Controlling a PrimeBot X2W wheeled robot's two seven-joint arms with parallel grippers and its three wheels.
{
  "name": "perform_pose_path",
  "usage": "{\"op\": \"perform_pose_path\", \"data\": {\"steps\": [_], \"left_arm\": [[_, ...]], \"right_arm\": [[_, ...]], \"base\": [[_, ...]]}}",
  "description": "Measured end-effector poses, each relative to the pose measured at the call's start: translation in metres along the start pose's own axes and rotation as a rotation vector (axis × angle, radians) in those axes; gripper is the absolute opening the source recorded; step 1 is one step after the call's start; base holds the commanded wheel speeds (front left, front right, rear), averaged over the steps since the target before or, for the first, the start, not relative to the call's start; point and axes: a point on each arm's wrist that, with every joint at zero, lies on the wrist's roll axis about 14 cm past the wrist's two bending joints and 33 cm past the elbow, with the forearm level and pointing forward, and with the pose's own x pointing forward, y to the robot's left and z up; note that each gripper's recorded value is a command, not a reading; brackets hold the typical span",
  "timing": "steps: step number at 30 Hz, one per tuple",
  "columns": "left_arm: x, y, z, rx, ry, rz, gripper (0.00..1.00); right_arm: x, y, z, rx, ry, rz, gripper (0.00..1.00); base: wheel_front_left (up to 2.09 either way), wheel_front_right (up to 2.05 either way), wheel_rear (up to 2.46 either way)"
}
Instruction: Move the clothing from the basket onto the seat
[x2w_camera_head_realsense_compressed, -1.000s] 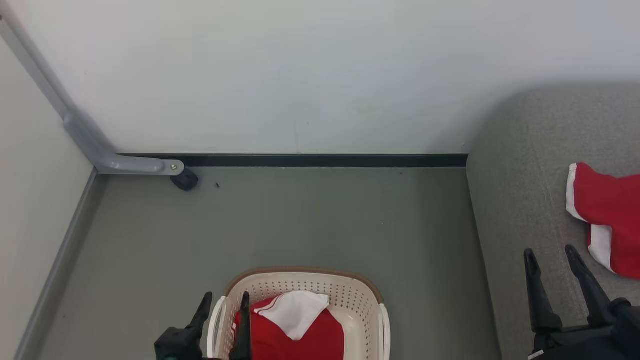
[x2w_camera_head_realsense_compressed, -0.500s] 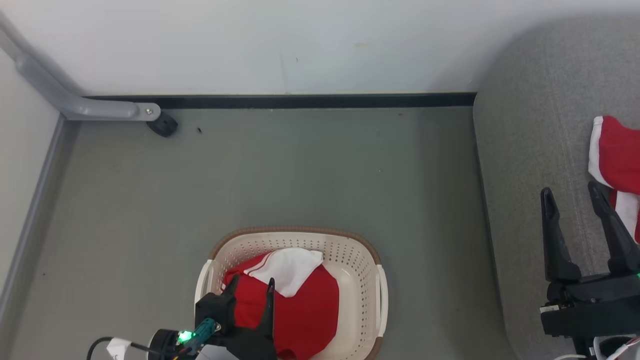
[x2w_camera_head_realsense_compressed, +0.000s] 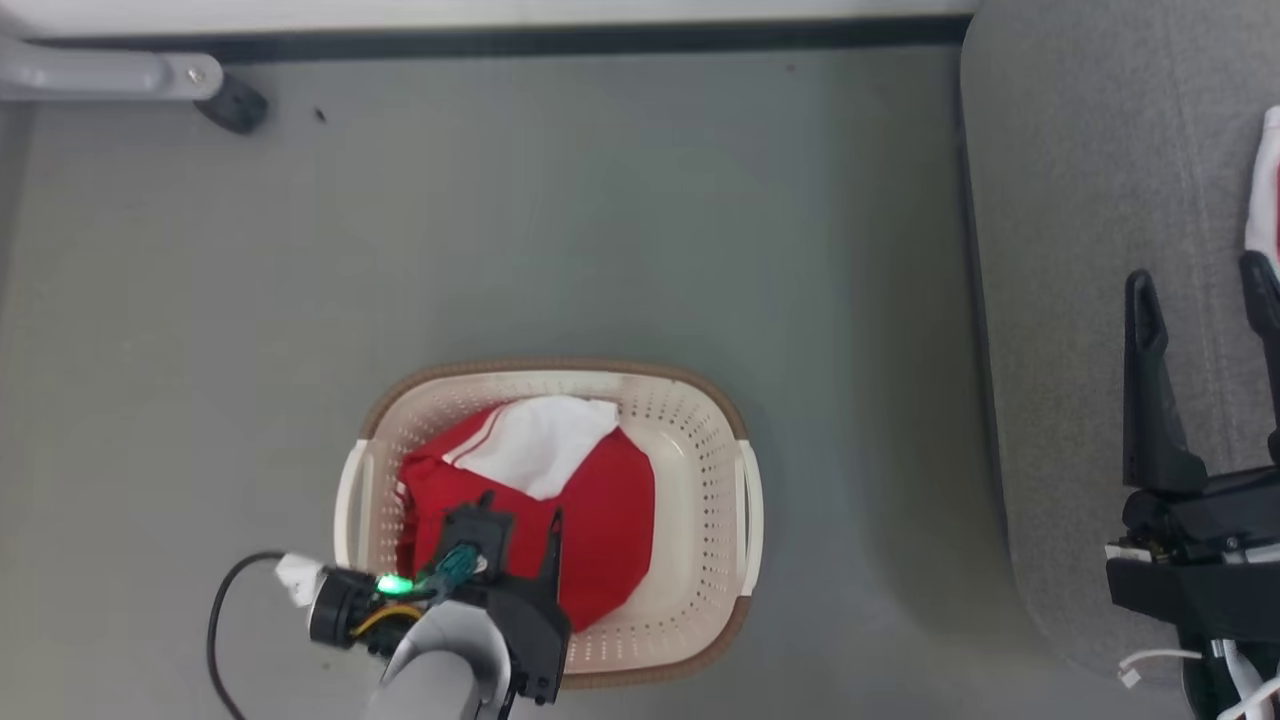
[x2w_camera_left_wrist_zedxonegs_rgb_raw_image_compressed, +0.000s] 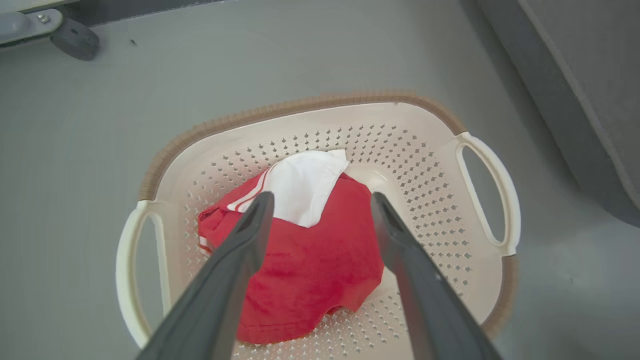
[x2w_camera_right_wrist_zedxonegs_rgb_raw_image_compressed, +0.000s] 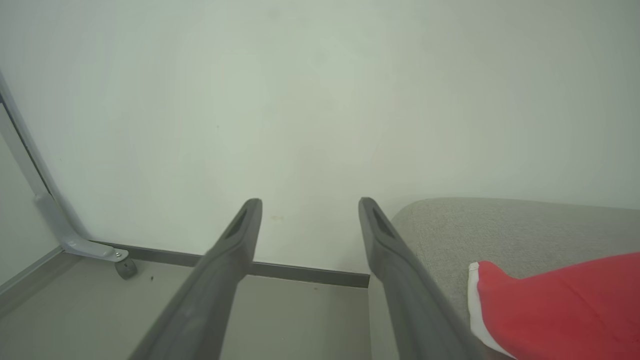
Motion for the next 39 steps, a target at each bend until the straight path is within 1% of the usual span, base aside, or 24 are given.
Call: {"op": "perform_pose_path", "data": {"steps": [3,5,11,14,21,24,26,31,37,39], "left_arm": [[0.016,-0.004,-0.004,0.051,0.03,-0.029,1.0],[0.021,-0.005,-0.006,0.06,0.045,-0.034,1.0],[0.053,0.003,-0.022,0.139,0.129,-0.043,1.0],[0.067,0.006,-0.031,0.159,0.164,-0.049,1.0],[0.09,0.031,-0.068,0.233,0.278,-0.042,1.0],[0.099,0.042,-0.081,0.29,0.309,-0.043,1.0],[0.104,0.045,-0.088,0.308,0.329,-0.046,1.0],[0.121,0.043,-0.096,0.356,0.346,-0.073,1.0],[0.135,0.049,-0.103,0.443,0.358,-0.09,1.0],[0.137,0.054,-0.106,0.452,0.376,-0.081,1.0]], "right_arm": [[0.007,-0.001,-0.006,-0.007,0.004,0.001,1.0],[0.01,-0.001,-0.009,-0.008,0.006,0.001,1.0],[0.021,-0.003,-0.028,-0.015,0.034,-0.002,1.0],[0.022,-0.005,-0.043,-0.02,0.063,-0.008,1.0],[0.019,-0.014,-0.078,-0.032,0.145,-0.038,1.0],[0.017,-0.018,-0.089,-0.042,0.171,-0.047,1.0],[0.016,-0.02,-0.095,-0.053,0.184,-0.054,1.0],[0.013,-0.025,-0.111,-0.068,0.223,-0.066,1.0],[0.011,-0.026,-0.129,-0.069,0.256,-0.075,1.0],[0.01,-0.025,-0.134,-0.067,0.265,-0.074,1.0]], "base": [[0.0,0.0,0.0],[0.0,0.0,0.0],[0.0,0.0,0.0],[0.0,0.0,0.0],[0.0,0.0,0.0],[0.0,0.0,0.0],[0.0,0.0,0.0],[0.0,0.0,0.0],[0.0,0.0,0.0],[0.0,0.0,0.0]]}}
